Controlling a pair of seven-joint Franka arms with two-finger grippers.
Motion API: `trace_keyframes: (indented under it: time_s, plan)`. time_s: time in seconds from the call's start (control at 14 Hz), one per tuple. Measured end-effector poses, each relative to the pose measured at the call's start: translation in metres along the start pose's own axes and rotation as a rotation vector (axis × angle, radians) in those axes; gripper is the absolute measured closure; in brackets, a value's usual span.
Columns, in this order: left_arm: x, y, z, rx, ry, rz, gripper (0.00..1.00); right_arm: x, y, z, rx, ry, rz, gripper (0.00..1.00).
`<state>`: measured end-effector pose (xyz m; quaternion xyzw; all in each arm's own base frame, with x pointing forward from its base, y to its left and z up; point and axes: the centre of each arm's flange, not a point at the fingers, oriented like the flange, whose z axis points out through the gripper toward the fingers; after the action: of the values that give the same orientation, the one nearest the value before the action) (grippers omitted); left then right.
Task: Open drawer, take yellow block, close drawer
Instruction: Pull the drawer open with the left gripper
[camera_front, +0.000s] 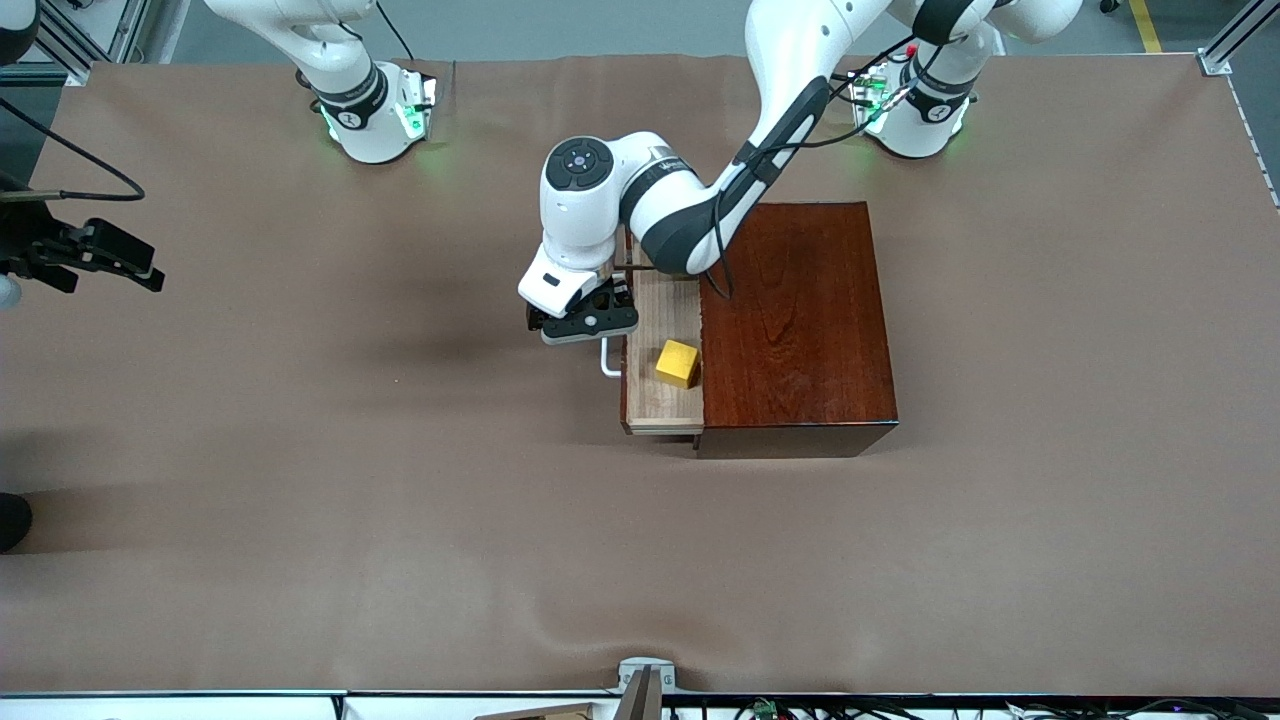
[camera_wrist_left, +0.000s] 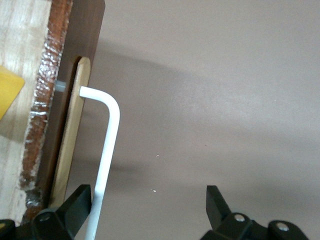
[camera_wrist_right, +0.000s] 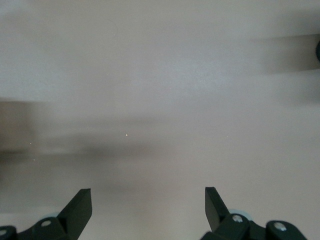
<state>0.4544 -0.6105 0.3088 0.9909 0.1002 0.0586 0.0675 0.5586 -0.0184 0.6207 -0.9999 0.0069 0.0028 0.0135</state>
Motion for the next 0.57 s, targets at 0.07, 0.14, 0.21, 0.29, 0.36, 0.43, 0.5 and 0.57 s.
trace_keyframes:
  time_s: [0.07,0.14,0.21,0.29,0.36,0.43,0.5,0.57]
  plan:
    - [0.0,0.0,0.0,-0.002,0.001,0.0,0.0,0.0,0.0,0.0,0.0,0.0,0.0,0.0]
    - [-0.001,0.002,-0.001,-0.016,0.003,0.001,0.0,0.0,0.0,0.0,0.0,0.0,0.0,0.0]
    - [-0.003,0.006,-0.003,-0.035,0.007,0.003,0.0,0.0,0.0,0.0,0.0,0.0,0.0,0.0]
    - [-0.006,0.009,-0.004,-0.053,0.01,0.005,0.0,0.0,0.0,0.0,0.0,0.0,0.0,0.0]
    - [-0.007,0.011,-0.006,-0.066,0.013,0.006,0.0,0.0,0.0,0.0,0.0,0.0,0.0,0.0]
    - [-0.009,0.014,-0.008,-0.079,0.015,0.006,0.0,0.0,0.0,0.0,0.0,0.0,0.0,0.0]
    - [-0.009,0.015,-0.011,-0.086,0.017,0.006,0.0,0.0,0.0,0.0,0.0,0.0,0.0,0.0]
    - [-0.008,0.016,-0.012,-0.088,0.019,0.006,0.0,0.0,0.0,0.0,0.0,0.0,0.0,0.0]
